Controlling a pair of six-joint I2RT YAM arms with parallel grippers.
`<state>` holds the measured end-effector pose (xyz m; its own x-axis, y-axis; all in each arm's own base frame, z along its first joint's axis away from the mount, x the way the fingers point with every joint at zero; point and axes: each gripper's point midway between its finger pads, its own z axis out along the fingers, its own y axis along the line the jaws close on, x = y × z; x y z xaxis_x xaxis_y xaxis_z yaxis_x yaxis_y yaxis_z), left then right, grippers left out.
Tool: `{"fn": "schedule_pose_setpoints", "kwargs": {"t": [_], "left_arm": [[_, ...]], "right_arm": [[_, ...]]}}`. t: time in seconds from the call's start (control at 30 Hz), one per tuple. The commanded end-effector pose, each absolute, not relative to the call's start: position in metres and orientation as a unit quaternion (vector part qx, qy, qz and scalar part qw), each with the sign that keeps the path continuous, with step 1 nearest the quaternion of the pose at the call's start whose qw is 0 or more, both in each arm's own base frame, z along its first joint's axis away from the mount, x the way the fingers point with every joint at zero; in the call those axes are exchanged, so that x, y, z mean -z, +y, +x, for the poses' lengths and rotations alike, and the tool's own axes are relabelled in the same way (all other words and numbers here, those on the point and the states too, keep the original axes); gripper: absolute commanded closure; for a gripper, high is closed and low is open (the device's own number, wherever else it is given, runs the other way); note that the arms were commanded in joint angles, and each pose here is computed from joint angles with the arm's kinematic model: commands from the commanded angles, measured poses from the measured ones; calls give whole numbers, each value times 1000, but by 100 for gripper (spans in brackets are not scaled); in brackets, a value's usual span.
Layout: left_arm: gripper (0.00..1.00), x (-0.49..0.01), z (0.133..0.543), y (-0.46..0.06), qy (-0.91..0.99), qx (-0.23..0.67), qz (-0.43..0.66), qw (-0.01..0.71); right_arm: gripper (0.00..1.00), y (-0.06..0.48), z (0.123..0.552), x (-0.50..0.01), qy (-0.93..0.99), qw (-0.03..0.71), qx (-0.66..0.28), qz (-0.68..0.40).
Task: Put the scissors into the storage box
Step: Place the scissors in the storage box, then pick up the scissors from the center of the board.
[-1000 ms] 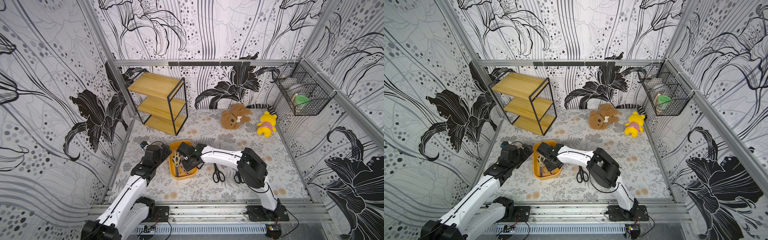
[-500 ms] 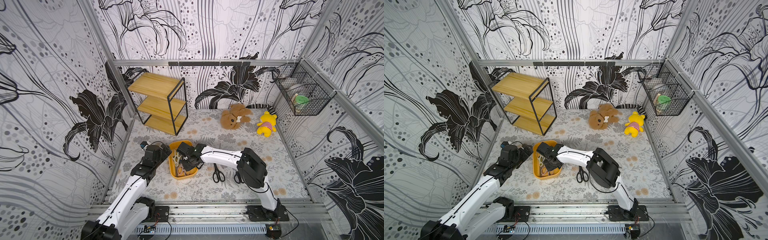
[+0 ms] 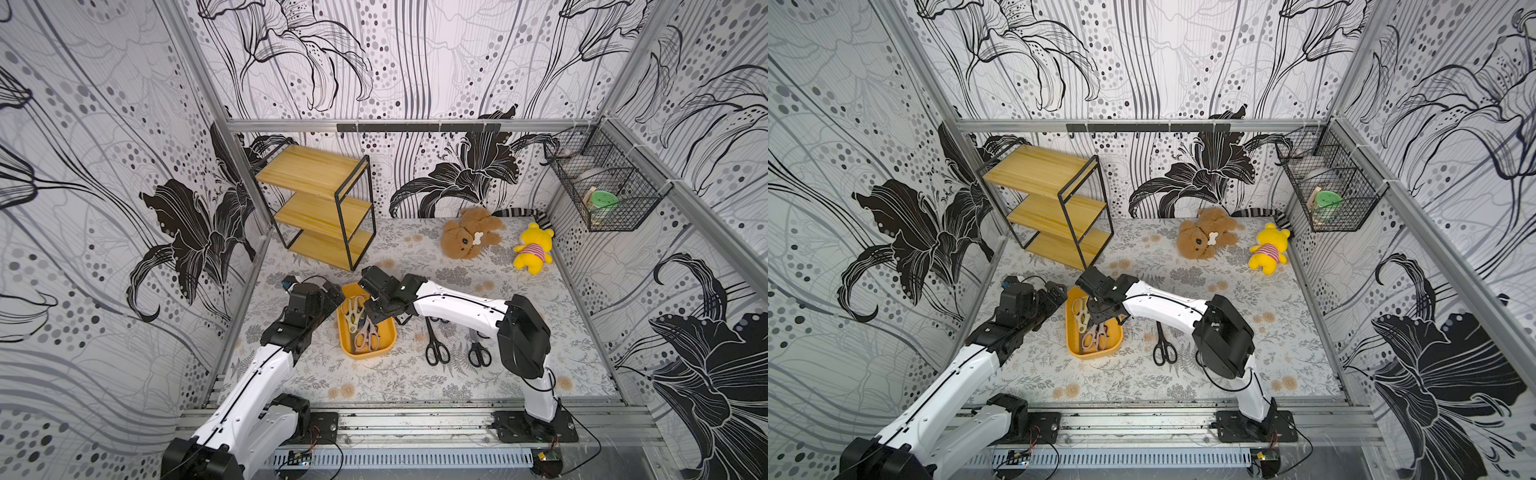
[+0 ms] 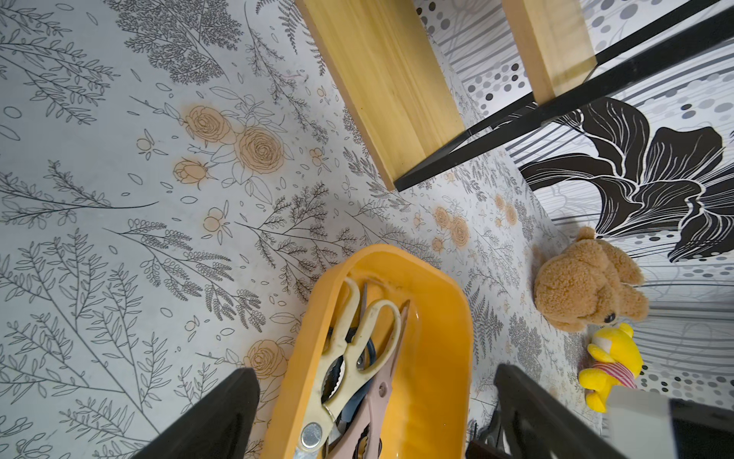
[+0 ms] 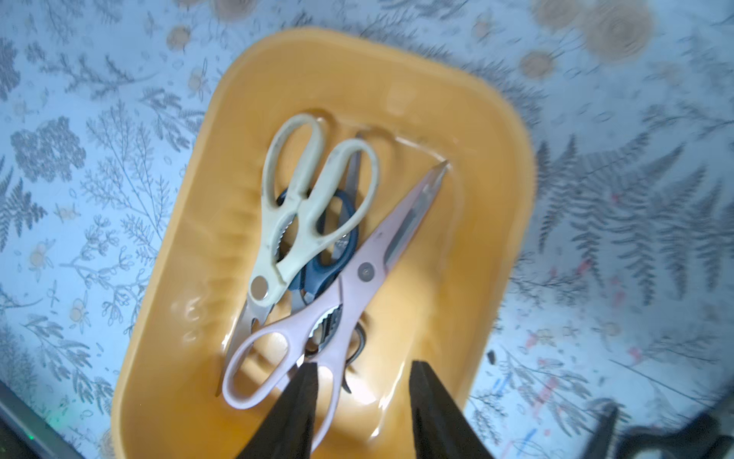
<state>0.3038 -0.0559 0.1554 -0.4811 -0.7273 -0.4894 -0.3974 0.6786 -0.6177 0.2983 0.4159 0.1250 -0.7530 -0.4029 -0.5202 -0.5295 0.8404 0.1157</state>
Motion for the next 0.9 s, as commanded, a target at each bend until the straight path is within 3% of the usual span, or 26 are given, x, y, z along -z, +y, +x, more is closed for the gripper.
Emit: {"fn": "schedule_pose_setpoints", "kwargs": {"t": [0.0,0.27,0.87], "left_arm": [[3,-172,313,-66,833,241,-316,385],[2,-170,314,-86,838,270,-301,366],[2,-167,317,-120,843,291,-284,352]], "right_arm": [[57,384,317,-137,930,269,-109,-224],[57,309,320,-118,951,241,-80,-178],[63,227,220,-41,970,80,-31,-226]]}}
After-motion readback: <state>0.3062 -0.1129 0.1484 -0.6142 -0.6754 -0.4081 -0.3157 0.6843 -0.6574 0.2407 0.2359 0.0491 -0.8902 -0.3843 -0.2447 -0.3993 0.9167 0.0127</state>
